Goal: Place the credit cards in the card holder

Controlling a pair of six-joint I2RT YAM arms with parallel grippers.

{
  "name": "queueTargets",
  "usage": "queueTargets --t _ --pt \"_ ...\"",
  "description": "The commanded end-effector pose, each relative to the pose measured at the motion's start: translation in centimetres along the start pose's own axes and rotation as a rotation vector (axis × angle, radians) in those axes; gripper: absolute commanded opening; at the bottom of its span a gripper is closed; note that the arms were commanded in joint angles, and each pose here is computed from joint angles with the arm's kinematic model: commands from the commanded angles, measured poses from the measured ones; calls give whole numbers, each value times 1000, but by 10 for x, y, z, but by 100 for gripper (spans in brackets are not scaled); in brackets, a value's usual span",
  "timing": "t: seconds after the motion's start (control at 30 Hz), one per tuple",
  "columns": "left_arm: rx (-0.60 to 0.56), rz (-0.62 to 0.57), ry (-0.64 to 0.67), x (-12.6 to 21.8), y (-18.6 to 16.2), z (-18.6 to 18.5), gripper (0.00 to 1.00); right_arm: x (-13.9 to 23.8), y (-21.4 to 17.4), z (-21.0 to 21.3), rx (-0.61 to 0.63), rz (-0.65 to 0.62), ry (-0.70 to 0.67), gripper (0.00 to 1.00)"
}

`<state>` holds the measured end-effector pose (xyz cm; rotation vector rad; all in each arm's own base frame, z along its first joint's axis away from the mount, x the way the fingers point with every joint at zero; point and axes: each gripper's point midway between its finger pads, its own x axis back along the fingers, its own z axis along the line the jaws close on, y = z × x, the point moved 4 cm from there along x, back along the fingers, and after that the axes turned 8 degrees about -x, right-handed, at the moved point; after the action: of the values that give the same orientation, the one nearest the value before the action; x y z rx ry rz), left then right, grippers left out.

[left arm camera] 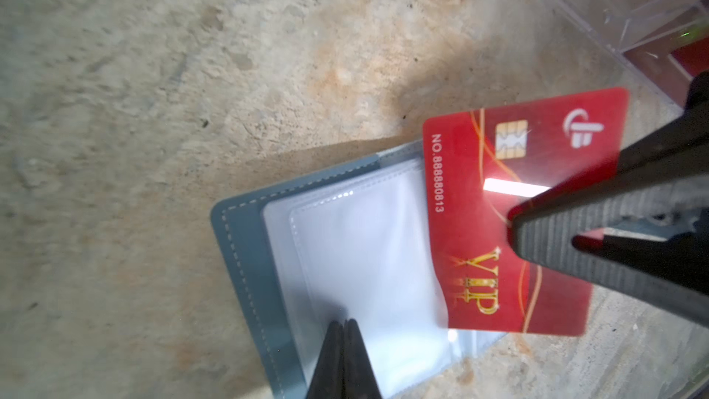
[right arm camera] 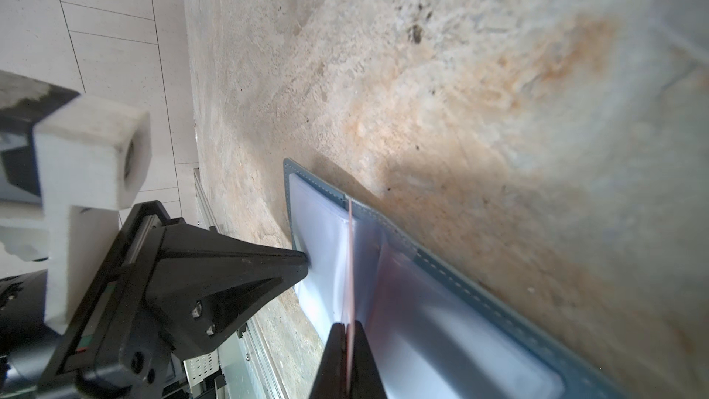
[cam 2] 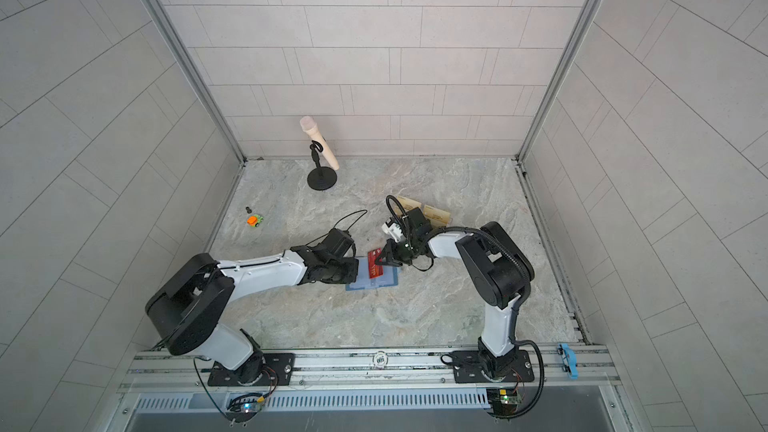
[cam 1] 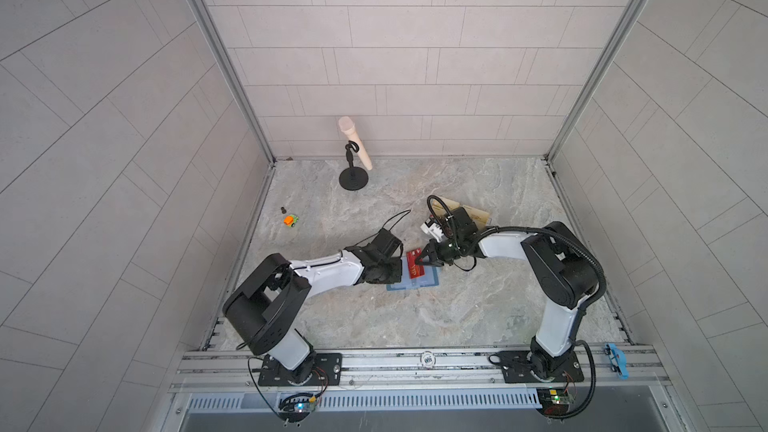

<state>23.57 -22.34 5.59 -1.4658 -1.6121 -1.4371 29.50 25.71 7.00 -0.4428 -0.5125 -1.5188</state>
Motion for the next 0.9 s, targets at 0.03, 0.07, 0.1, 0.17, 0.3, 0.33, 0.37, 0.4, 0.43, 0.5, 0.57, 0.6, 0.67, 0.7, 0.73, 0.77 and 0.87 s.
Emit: queueTargets --t 0.03,0.07,0.1,0.17,0.3,0.33,0.37,0.4,0.43,0.5,0.57,0.6,0.67,0.7,0.73,0.77,0.87 --pt "-2 50 45 -3 -17 13 4 -2 -4 -5 -34 4 17 0" --pt "-3 48 43 -3 -16 12 3 -3 -4 -6 -43 2 21 0" --pt "-4 47 44 -2 -16 12 4 -3 -5 -7 -50 -1 24 0" --pt "-4 45 43 -2 -15 11 3 -3 -5 -7 -58 -7 31 0" --pt "-2 47 44 -2 -15 11 3 1 -6 -6 -68 -22 36 0" --pt "-3 47 44 -2 -15 11 3 2 -6 -7 -74 -25 36 0" --pt "-2 48 46 -2 -15 12 3 2 -6 -7 -79 -25 37 0" --pt "-2 46 46 -2 -15 12 3 2 -7 -8 -84 -27 39 0" --pt "-1 47 46 -2 -15 12 4 2 -7 -8 -86 -28 42 0" --pt "-3 48 47 -2 -15 12 4 1 -9 -10 -95 -25 48 0" --pt "-3 48 47 -2 -15 12 4 1 -10 -11 -101 -22 56 0" --pt "-3 48 46 -2 -14 11 3 1 -10 -11 -104 -20 57 0" --pt "-4 48 45 -2 -14 11 4 2 -12 -10 -101 -18 65 0" --pt "-4 48 45 -1 -14 11 4 2 -12 -9 -99 -16 67 0" --pt "-6 51 46 -2 -15 11 4 3 -13 -8 -94 -14 71 0" --pt "-5 51 47 -2 -14 11 4 3 -13 -7 -89 -11 74 0" --pt "-6 51 47 -2 -14 11 4 4 -16 -7 -75 3 75 0"
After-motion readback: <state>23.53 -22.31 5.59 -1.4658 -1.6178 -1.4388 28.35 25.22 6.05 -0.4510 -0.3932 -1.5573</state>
